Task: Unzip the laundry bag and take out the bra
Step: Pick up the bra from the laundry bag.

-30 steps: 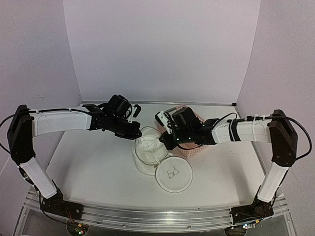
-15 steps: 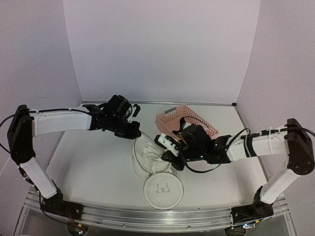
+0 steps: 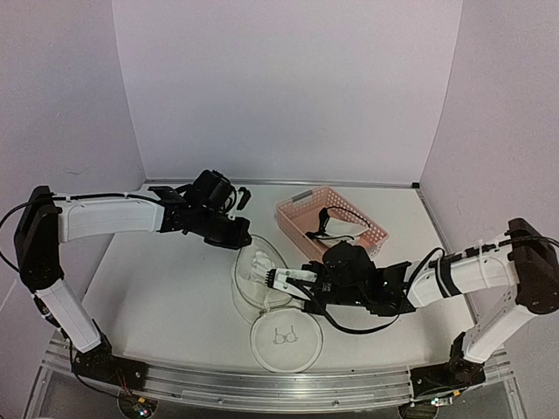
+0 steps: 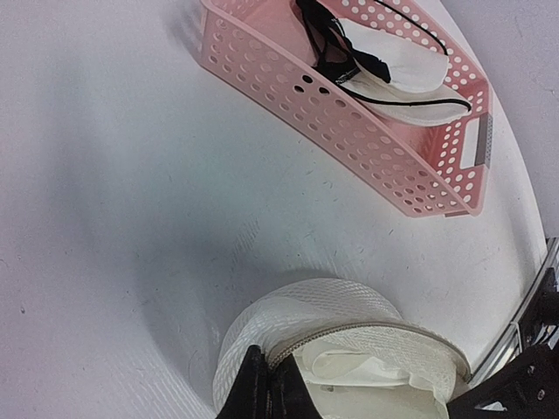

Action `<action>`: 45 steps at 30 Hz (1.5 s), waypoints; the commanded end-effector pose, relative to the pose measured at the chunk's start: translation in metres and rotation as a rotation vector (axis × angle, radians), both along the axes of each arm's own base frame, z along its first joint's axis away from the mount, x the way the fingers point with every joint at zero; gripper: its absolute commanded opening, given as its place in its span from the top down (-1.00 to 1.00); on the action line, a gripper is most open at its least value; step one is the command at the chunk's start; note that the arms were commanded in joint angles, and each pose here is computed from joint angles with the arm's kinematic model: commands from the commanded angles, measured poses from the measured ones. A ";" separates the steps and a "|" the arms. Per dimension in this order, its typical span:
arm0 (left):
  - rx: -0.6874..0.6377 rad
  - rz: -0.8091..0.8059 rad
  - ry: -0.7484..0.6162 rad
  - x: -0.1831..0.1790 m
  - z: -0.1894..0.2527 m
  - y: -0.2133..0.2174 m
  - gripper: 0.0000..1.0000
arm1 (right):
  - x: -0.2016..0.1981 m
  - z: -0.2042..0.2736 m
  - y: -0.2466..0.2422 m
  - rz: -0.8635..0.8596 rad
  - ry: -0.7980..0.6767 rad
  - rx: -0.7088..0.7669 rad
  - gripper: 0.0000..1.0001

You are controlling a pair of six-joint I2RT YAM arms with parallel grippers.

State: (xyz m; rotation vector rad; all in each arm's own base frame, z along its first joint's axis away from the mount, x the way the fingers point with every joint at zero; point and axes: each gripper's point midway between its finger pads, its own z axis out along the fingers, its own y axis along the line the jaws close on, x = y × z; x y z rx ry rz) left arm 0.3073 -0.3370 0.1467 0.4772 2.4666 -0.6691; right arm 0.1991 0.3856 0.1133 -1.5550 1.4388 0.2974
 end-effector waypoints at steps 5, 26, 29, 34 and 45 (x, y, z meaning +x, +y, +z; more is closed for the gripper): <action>-0.032 0.003 -0.029 0.007 0.015 -0.005 1.00 | 0.007 0.045 0.017 -0.022 -0.236 0.073 0.84; -0.049 -0.023 -0.008 0.002 0.015 -0.010 1.00 | 0.024 0.134 0.019 -0.208 -0.310 0.317 1.00; -0.051 -0.026 -0.004 0.001 0.014 -0.010 1.00 | 0.031 0.147 0.020 -0.258 -0.267 0.380 1.00; -0.050 -0.031 -0.003 -0.002 0.014 -0.008 1.00 | 0.042 0.174 0.015 -0.318 -0.148 0.509 1.00; -0.041 -0.025 -0.010 -0.005 0.012 -0.002 1.00 | 0.060 0.221 -0.027 -0.381 0.099 0.774 1.00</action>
